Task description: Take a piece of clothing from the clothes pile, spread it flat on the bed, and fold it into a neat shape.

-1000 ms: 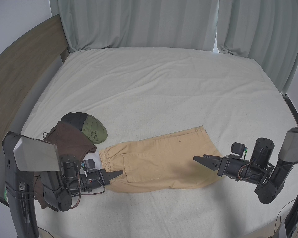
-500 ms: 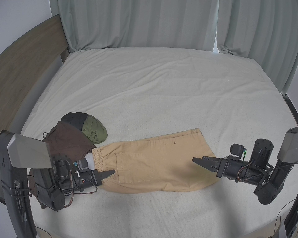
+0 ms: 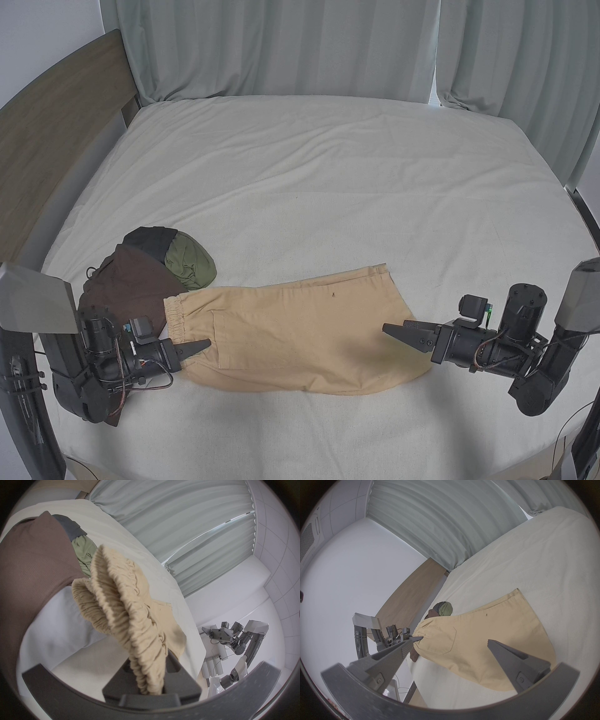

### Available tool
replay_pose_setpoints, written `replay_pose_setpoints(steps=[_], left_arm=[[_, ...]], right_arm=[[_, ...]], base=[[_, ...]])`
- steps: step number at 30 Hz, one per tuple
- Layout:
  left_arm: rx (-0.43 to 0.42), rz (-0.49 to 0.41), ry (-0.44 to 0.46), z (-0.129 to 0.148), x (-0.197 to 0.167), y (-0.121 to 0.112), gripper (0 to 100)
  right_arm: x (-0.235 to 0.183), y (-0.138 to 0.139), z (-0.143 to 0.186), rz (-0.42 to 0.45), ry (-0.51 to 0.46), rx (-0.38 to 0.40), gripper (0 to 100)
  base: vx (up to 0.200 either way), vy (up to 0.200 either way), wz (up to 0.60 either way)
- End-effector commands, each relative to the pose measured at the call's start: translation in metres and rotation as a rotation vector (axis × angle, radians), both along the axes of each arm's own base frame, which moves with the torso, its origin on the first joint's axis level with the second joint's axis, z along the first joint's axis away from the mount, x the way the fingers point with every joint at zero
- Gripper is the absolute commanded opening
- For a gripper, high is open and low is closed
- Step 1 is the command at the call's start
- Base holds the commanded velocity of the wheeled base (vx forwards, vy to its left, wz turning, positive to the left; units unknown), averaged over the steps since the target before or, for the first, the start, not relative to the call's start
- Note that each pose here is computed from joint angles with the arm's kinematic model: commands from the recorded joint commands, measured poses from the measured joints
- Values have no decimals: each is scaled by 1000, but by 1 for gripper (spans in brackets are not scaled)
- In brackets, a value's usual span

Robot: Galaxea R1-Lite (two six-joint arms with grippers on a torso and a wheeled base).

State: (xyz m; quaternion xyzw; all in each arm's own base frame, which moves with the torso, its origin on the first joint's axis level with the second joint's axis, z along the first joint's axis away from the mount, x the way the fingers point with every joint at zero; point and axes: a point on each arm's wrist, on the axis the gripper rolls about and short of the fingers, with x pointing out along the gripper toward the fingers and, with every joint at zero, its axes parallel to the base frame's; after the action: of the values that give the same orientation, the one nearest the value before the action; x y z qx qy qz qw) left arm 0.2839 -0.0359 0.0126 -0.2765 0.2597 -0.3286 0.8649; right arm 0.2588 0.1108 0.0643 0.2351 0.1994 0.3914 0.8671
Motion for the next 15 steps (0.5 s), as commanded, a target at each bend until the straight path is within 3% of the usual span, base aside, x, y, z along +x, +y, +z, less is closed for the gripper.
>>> replay_pose_setpoints(steps=[1,9,15], left_arm=[[-8,15,-14,7,-4,10,0],[-21,18,-23,14,-9,19,0],[-22,-25,-31,15,-8,5,0]], right_arm=[[-1,0,-2,2,7,-3,100],[-2,3,-2,11,9,-4,100],[-2,5,-2,17,9,-4,100]], base=[[0,0,0],[0,0,0],[0,0,0]])
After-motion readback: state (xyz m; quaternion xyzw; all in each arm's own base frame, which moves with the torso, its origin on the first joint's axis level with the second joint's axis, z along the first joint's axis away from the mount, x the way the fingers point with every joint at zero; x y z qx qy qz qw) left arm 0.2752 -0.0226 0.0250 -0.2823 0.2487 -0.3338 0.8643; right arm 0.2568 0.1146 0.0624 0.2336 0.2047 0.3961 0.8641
